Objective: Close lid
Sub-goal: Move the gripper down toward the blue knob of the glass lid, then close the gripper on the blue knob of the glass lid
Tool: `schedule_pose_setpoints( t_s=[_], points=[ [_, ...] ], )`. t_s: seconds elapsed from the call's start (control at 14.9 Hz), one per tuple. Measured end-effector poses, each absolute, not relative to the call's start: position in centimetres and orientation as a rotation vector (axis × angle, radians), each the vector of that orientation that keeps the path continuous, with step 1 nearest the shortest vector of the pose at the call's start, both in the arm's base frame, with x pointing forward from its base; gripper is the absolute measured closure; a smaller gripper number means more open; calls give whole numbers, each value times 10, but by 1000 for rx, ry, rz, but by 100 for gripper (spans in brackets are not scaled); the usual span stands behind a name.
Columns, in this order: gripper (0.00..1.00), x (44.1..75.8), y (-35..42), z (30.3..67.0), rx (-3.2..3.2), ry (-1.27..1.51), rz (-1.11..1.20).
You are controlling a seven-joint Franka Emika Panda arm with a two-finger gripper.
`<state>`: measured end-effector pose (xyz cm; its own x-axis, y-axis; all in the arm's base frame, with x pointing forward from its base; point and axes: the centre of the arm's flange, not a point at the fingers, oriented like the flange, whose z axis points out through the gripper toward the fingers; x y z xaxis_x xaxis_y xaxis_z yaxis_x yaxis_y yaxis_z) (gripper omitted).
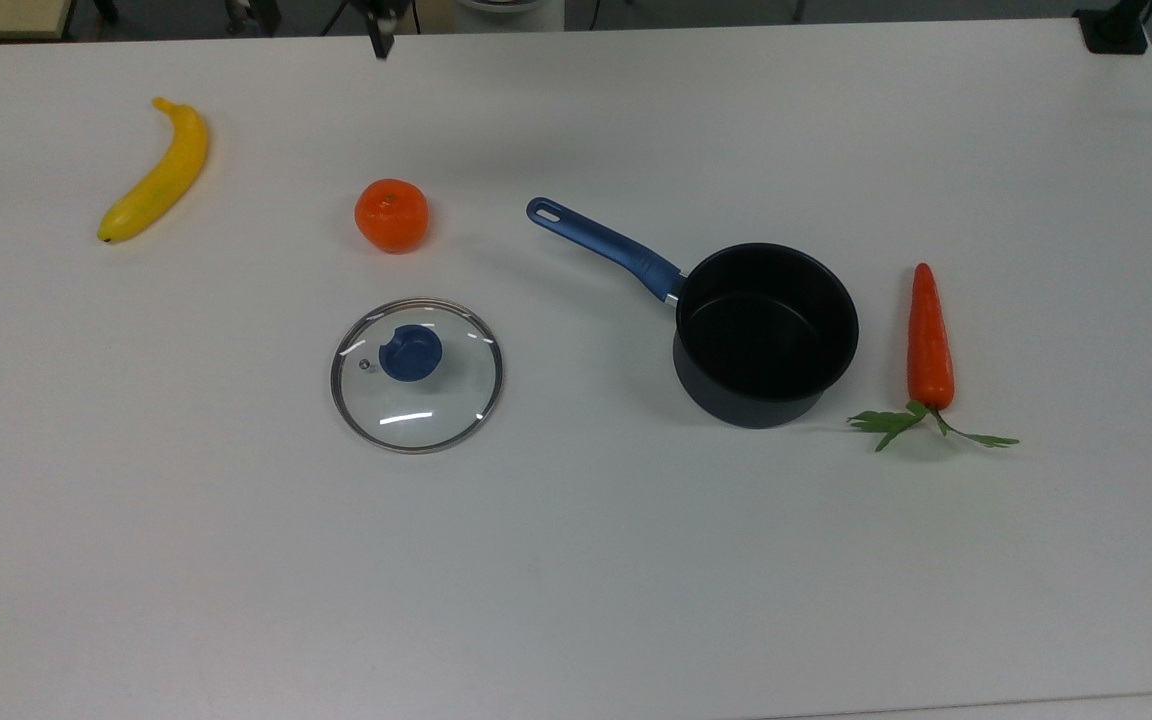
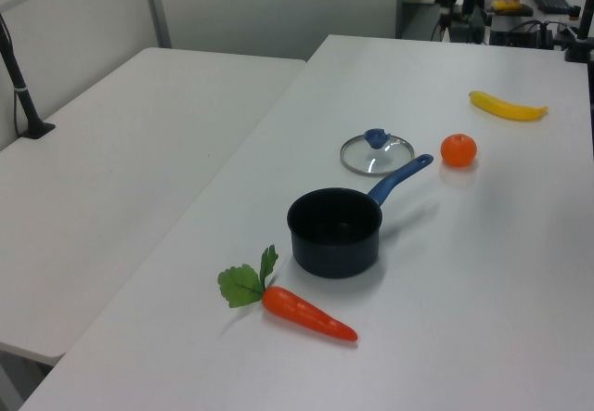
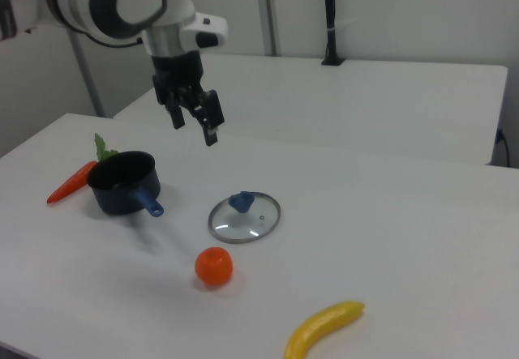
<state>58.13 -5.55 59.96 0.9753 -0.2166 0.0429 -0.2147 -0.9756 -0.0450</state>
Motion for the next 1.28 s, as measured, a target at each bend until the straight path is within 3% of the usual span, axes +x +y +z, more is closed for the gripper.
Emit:
schedule_pose_setpoints(
  t_s=[0.67,1.28],
  points=[
    [0,662,-10,489,-3021,540,-199],
    [0,691,-22,395,-3031,668,-159]
  ],
)
